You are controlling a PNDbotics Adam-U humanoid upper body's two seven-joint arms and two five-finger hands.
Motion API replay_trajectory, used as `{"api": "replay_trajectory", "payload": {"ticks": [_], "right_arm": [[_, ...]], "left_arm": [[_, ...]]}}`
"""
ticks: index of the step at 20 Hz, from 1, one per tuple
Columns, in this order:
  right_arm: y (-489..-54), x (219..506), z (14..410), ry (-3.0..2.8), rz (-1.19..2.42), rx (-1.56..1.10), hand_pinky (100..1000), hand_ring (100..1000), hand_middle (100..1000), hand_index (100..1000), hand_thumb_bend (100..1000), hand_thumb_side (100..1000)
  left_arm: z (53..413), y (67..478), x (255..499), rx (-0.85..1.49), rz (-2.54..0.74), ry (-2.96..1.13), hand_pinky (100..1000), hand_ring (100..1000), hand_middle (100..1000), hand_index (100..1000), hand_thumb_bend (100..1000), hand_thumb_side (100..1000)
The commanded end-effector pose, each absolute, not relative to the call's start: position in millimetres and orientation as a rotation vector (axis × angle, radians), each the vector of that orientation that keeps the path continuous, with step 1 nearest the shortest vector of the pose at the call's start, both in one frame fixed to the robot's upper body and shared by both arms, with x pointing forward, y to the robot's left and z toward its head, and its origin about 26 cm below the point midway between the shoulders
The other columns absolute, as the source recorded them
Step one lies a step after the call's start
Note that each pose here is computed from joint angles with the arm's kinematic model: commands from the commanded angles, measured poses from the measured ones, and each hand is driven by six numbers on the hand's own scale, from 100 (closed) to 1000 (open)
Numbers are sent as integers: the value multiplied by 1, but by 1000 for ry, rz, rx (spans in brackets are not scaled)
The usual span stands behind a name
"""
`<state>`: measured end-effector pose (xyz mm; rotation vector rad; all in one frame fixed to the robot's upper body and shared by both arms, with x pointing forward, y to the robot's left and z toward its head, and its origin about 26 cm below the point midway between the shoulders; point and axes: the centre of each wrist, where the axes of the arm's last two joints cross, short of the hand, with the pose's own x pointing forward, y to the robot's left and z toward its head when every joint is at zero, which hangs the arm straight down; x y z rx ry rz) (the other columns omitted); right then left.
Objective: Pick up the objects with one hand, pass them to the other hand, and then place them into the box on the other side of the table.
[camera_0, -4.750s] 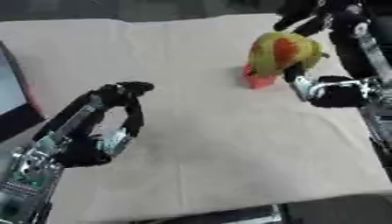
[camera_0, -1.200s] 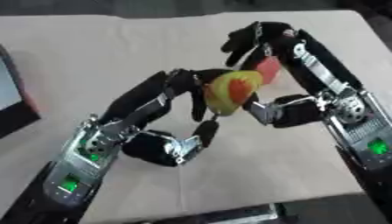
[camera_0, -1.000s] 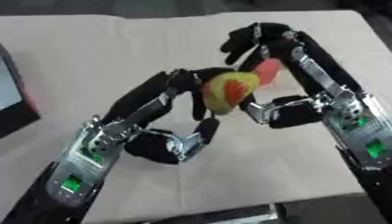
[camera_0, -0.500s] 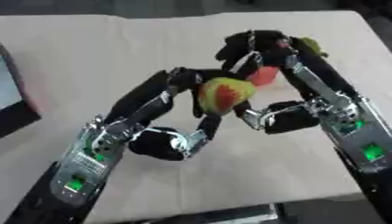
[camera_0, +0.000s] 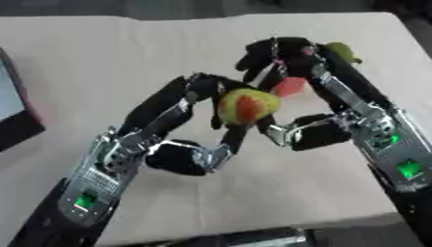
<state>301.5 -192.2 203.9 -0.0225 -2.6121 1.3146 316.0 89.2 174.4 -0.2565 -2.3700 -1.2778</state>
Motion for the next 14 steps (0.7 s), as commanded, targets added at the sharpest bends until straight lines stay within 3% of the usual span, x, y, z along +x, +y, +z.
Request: {"api": "replay_trajectory", "payload": {"ticks": [1, 6, 12, 14], "right_arm": [[-192, 298, 211, -2633, 1329, -6, 865, 617, 708, 360, 100, 185], [-192, 298, 210, -2628, 1345, 29, 871, 619, 711, 450, 100, 256], [-191, 298, 210, -2590, 1447, 81, 888, 661, 761, 621, 101, 406], [-192, 298, 210, -2574, 1475, 93, 891, 669, 770, 691, 151, 462]], "left_arm": [[179, 82, 314, -319, -1250, -2364, 883, 361, 288, 412, 100, 592], [181, 82, 314, -357, -1202, -2345, 881, 354, 283, 411, 100, 604], [181, 84, 315, -335, -1111, -2350, 881, 348, 284, 404, 100, 604], [181, 85, 316, -328, -1084, -2351, 881, 348, 284, 403, 100, 605]]}}
